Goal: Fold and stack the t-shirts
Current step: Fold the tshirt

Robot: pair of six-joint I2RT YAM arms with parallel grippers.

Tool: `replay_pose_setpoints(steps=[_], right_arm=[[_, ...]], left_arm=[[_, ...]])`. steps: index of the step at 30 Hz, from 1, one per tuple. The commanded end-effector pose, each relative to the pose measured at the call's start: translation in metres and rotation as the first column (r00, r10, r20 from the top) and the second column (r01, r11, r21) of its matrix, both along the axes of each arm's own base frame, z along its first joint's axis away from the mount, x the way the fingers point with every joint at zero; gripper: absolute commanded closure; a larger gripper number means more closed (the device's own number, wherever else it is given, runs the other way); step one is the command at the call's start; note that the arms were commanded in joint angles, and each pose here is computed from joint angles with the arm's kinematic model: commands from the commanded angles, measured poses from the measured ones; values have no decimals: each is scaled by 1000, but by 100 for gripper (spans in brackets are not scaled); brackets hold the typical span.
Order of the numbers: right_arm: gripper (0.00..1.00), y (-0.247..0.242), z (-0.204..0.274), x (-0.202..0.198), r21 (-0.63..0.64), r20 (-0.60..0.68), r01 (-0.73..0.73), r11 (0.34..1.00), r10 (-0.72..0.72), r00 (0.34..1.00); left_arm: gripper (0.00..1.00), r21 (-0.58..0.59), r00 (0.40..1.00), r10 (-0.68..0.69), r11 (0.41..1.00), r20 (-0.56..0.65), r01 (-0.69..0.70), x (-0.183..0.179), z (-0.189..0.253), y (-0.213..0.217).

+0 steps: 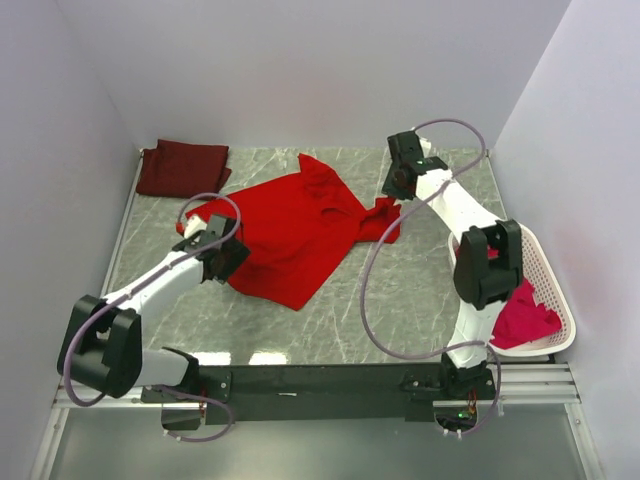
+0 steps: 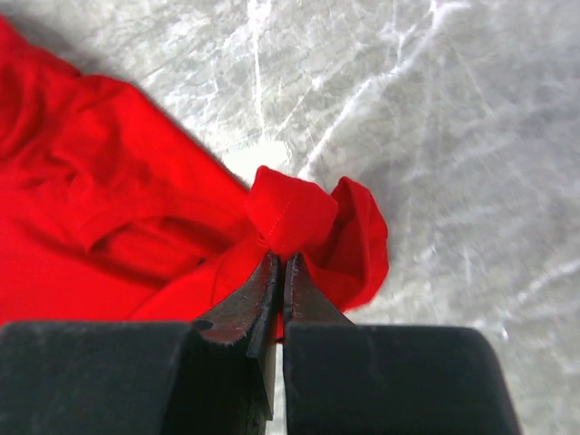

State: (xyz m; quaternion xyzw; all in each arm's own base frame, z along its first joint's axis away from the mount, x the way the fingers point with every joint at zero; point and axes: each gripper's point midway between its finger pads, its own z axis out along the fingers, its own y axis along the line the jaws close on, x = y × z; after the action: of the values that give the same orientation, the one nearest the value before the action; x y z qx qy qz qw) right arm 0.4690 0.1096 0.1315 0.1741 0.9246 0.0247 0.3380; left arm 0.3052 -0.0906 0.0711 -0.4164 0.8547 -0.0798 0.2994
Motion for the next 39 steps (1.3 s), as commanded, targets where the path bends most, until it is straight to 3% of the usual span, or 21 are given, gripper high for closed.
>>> replay_pose_setpoints(steps=[1,7,12,25,28,29,32,34,39], right_arm=[[100,-1,54,-9,18,127,-5,1000,3,992],[100,-6,60,-34,-5,138,-4,1000,4,990],[100,-13,59,-50,-6,147,3,1000,-2,989],[100,-15,53,-74,-7,151,6,1000,-5,989],[100,-16,52,-79,-7,152,6,1000,-5,988],[100,-18,55,-80,-8,158,7,1000,-6,987],[100,-21,57,-86,-12,164,12,1000,-10,986],[100,-23,62,-91,-10,174,13,1000,-11,985],[100,-28,76,-114,-17,203,4,1000,0,979]], left_arm=[[37,-86,999,32,996,-22,-34,-10,-11,-21],[43,-103,997,44,993,-65,-50,-37,-23,-36],[40,-96,996,30,995,-85,-38,-54,-32,-38],[43,-78,997,23,997,-72,-28,-61,-39,-35],[56,-70,999,-2,998,-39,0,-46,-39,-42],[68,-71,999,-11,997,-39,8,-44,-40,-44],[79,-36,998,-15,999,-66,13,-45,-49,-41],[99,-19,997,-9,1000,-83,8,-50,-51,-36],[99,50,1000,-17,999,3,17,-54,-4,-14]])
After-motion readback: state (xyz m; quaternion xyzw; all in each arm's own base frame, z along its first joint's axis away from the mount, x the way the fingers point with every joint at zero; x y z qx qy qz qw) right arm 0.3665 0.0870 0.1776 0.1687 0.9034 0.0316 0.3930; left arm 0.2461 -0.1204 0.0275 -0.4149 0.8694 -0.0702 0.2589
